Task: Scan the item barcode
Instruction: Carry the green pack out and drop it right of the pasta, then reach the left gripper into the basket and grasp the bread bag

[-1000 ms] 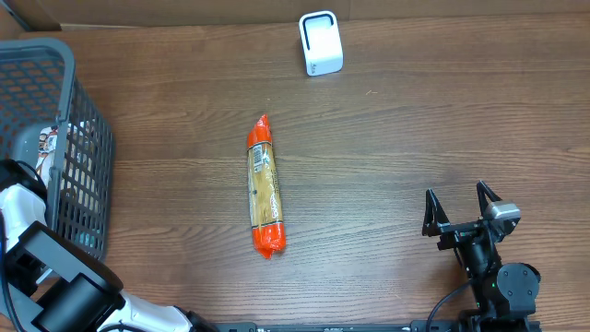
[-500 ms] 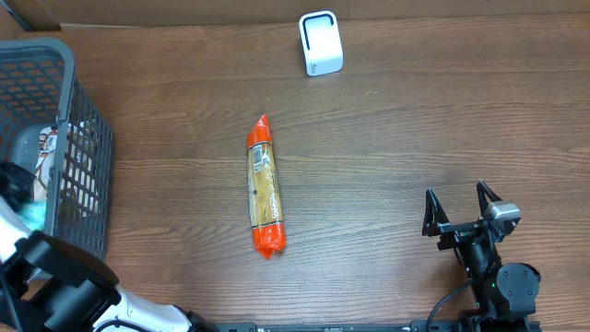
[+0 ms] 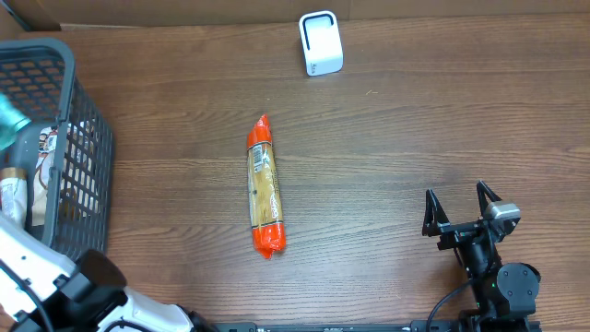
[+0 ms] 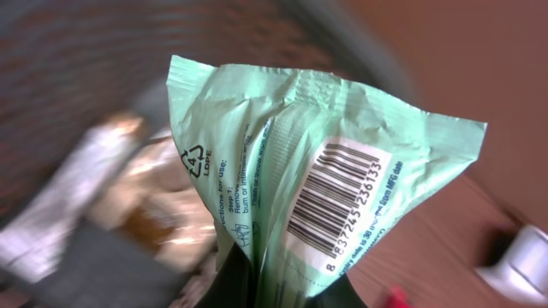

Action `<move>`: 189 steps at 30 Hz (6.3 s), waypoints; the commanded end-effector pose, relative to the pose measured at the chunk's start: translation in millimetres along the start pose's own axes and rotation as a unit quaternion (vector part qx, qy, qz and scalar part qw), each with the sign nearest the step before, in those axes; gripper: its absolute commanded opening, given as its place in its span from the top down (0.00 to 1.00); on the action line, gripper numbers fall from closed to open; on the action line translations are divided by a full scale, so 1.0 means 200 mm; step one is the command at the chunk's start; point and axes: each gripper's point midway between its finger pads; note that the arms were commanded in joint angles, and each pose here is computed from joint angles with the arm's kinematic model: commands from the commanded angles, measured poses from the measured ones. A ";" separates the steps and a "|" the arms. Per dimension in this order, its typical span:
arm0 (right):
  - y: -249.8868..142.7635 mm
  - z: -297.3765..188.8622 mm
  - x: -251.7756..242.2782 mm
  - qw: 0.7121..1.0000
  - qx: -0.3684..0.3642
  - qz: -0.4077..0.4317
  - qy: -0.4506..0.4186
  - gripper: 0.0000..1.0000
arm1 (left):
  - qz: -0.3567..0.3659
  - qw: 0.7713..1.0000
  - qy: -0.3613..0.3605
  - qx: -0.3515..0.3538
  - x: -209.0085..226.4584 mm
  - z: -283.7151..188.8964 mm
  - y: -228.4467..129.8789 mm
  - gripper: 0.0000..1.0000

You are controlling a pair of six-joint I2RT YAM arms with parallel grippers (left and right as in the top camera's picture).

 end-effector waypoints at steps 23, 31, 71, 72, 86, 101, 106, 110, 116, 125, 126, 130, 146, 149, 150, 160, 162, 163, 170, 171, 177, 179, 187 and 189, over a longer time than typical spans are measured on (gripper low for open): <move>-0.01 0.00 0.00 1.000 0.000 -0.001 0.000 0.00 | 0.309 0.891 -0.077 0.325 -0.85 0.22 -1.80 0.96; -0.01 0.00 0.00 1.000 0.000 -0.001 0.000 0.00 | 0.313 0.893 -0.031 0.324 -0.73 0.49 -2.30 0.95; -0.01 0.00 0.00 1.000 0.000 -0.001 0.000 0.00 | 0.039 0.996 0.083 0.006 -0.26 -0.11 -0.37 0.36; -0.01 0.00 0.00 1.000 0.000 -0.001 0.000 0.00 | 0.010 0.994 0.105 -0.001 -0.15 -0.11 -0.31 0.36; -0.01 0.00 0.00 1.000 0.000 -0.001 0.000 0.00 | -0.008 0.989 0.143 0.033 0.55 0.30 -0.10 0.25; -0.01 0.00 0.00 1.000 0.000 -0.001 0.000 0.00 | 0.143 0.980 0.135 0.029 0.68 0.77 -0.09 0.00; -0.01 0.00 0.00 1.000 0.000 -0.001 0.000 0.00 | 0.190 0.966 0.162 0.062 0.73 0.94 -0.15 0.02; -0.01 0.00 0.00 1.000 0.000 -0.001 0.000 0.00 | 0.202 0.961 0.167 0.084 0.73 1.07 -0.21 0.02; -0.01 0.00 0.00 1.000 0.000 -0.001 0.000 0.00 | 0.216 0.952 0.175 0.127 0.76 1.24 -0.34 0.03; -0.01 0.00 0.00 1.000 0.000 -0.001 0.000 0.00 | 0.220 0.938 0.204 0.172 0.87 1.38 -0.47 0.05; -0.01 0.00 0.00 1.000 0.000 -0.001 0.000 0.00 | 0.220 0.937 0.209 0.175 0.88 1.39 -0.48 0.05; -0.01 0.00 0.00 1.000 0.000 -0.001 0.000 0.00 | 0.219 0.932 0.217 0.188 0.92 1.43 -0.51 0.05; -0.01 0.00 0.00 1.000 0.000 -0.001 0.000 0.00 | 0.215 0.930 0.221 0.199 0.95 1.46 -0.55 0.96; -0.01 0.00 0.00 1.000 0.000 -0.001 0.000 0.00 | 0.203 0.933 0.224 0.196 0.95 1.46 -0.54 0.96; -0.01 0.00 0.00 1.000 0.000 -0.001 0.000 0.00 | 0.201 0.933 0.225 0.195 0.95 1.46 -0.54 0.96; -0.01 0.00 0.00 1.000 0.000 -0.001 0.000 0.00 | 0.161 0.941 0.241 0.174 0.84 1.32 -0.38 0.96; -0.01 0.00 0.00 1.000 0.000 -0.001 0.000 0.00 | 0.146 0.945 0.246 0.159 0.79 1.25 -0.30 0.96; -0.01 0.00 0.00 1.000 0.000 -0.001 0.000 0.00 | 0.140 0.947 0.245 0.150 0.76 1.21 -0.26 0.96; -0.01 0.00 0.00 1.000 0.000 -0.001 0.000 0.00 | 0.106 0.964 0.231 0.077 0.53 0.88 -0.03 0.96; -0.01 0.00 0.00 1.000 0.000 -0.001 0.000 0.00 | 0.108 0.965 0.229 0.067 0.51 0.82 -0.01 0.96; -0.01 0.00 0.00 1.000 0.000 -0.001 0.000 0.00 | 0.105 0.973 0.208 -0.001 0.35 0.48 0.08 0.96; -0.01 0.00 0.00 1.000 0.000 -0.001 0.000 0.00 | 0.096 0.975 0.198 -0.027 0.30 0.36 0.10 0.96; -0.01 0.00 0.00 1.000 0.000 -0.001 0.000 0.00 | 0.083 0.987 0.077 -0.115 0.00 -0.09 0.09 0.96; -0.01 0.00 0.00 1.000 0.000 -0.001 0.000 0.00 | 0.085 0.989 0.026 -0.119 -0.11 -0.19 0.04 0.96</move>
Point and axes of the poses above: each gripper's point midway between its finger pads, its own z axis out along the fingers, its own x axis along the line the jaws close on, y = z × x, and after that the axes turned 15 degrees about -z, right-handed
